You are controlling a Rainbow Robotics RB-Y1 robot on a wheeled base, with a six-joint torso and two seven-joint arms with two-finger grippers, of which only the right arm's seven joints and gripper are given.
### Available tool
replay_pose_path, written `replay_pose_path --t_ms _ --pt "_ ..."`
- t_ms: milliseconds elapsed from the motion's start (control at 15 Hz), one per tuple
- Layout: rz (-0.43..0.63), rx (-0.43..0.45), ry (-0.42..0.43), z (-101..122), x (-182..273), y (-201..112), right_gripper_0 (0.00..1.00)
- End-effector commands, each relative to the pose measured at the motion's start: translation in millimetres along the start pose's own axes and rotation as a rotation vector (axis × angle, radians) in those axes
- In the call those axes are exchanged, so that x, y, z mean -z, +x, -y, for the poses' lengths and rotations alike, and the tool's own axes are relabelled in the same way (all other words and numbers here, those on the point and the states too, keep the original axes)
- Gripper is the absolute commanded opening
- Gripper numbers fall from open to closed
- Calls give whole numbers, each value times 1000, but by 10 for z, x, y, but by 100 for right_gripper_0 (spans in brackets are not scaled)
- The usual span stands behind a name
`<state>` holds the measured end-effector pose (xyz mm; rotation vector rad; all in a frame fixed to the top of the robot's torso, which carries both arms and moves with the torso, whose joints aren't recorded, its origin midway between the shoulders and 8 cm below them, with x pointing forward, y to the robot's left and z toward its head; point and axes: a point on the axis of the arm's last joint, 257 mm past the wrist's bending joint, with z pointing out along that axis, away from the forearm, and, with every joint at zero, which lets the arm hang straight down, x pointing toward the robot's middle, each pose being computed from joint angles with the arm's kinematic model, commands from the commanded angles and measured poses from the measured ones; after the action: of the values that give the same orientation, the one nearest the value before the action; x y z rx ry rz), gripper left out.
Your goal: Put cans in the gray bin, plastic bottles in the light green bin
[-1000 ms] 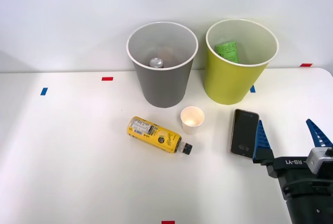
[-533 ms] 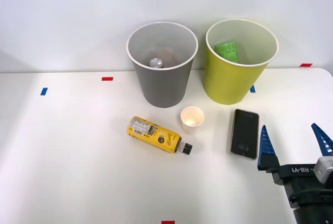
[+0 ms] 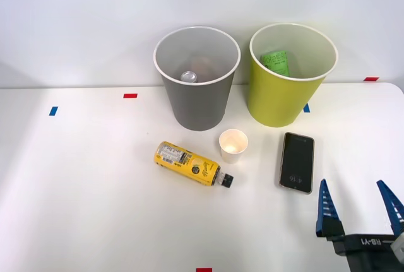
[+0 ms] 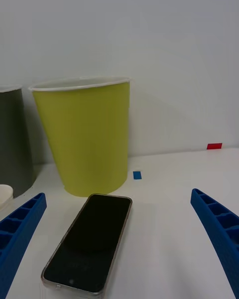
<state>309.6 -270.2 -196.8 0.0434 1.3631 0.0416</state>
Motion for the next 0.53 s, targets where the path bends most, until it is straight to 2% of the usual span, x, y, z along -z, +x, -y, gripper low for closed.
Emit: replay_pose_path --t_ms 67,200,333,533 --pt "-13 64 -71 -66 312 83 100" --pt "-29 185 -101 -77 568 86 100" --pt "-72 258 -106 -56 771 160 100" --pt "-149 217 -126 -150 1092 430 100"
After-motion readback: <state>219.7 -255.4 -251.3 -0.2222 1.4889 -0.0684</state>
